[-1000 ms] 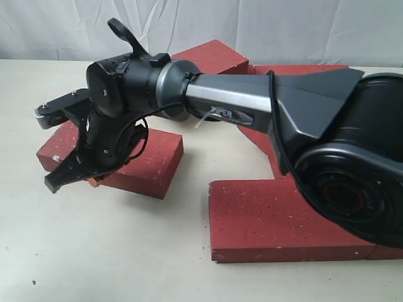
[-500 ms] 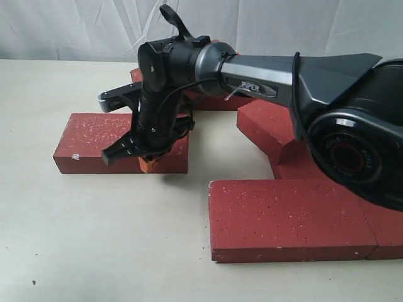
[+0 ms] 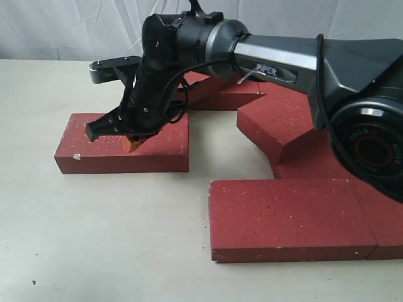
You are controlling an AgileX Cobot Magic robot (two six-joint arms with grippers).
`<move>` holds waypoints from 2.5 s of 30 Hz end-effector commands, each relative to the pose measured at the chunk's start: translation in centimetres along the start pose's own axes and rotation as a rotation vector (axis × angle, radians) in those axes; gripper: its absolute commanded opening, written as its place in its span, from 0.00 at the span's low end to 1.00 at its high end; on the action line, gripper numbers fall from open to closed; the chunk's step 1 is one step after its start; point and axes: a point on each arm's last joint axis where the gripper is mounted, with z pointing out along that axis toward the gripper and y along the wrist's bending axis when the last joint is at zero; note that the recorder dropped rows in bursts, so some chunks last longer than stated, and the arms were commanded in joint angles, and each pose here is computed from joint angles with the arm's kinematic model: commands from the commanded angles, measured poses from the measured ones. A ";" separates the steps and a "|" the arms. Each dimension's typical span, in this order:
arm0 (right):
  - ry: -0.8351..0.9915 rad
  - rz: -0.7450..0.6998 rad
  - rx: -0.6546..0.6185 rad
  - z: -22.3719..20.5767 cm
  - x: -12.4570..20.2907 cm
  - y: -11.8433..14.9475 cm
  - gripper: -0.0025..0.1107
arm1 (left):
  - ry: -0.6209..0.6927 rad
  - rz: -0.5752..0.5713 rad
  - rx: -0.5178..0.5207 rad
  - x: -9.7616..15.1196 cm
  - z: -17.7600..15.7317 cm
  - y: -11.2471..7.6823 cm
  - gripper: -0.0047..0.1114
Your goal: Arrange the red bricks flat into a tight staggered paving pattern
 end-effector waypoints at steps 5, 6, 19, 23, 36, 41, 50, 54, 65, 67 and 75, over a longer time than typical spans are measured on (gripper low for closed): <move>-0.131 0.067 -0.045 2.6 -1.1 -0.5 0.02 | -0.014 -0.005 -0.003 0.0 0.0 0.0 0.04; -0.125 0.068 -0.042 3.0 -1.0 -0.6 0.02 | -0.014 -0.005 -0.003 0.0 0.0 0.0 0.04; 0.045 0.062 0.194 4.6 0.8 -3.3 0.02 | -0.014 -0.005 -0.003 0.0 0.0 0.0 0.04; 0.070 0.101 0.243 4.5 1.1 -3.7 0.02 | -0.014 -0.005 -0.003 0.0 0.0 0.0 0.04; 0.099 0.183 0.358 3.3 1.3 -7.7 0.02 | -0.014 -0.005 -0.003 0.0 0.0 0.0 0.04; 0.082 0.197 0.379 2.9 1.1 -9.2 0.02 | -0.014 -0.005 -0.003 0.0 0.0 0.0 0.04; 0.063 0.167 0.434 2.0 0.9 -10.2 0.02 | -0.014 -0.005 -0.003 0.0 0.0 0.0 0.04; 0.020 0.172 0.417 0.5 0.3 -9.6 0.02 | -0.014 -0.005 -0.003 0.0 0.0 0.0 0.04; 0.124 0.087 0.125 -0.4 0.9 -6.0 0.02 | -0.014 -0.005 -0.003 0.0 0.0 0.0 0.04; 0.171 0.069 0.087 0.4 1.3 -5.6 0.02 | -0.014 -0.005 -0.003 0.0 0.0 0.0 0.04; 0.281 0.031 0.079 3.7 2.7 -6.0 0.02 | -0.014 -0.005 -0.003 0.0 0.0 0.0 0.04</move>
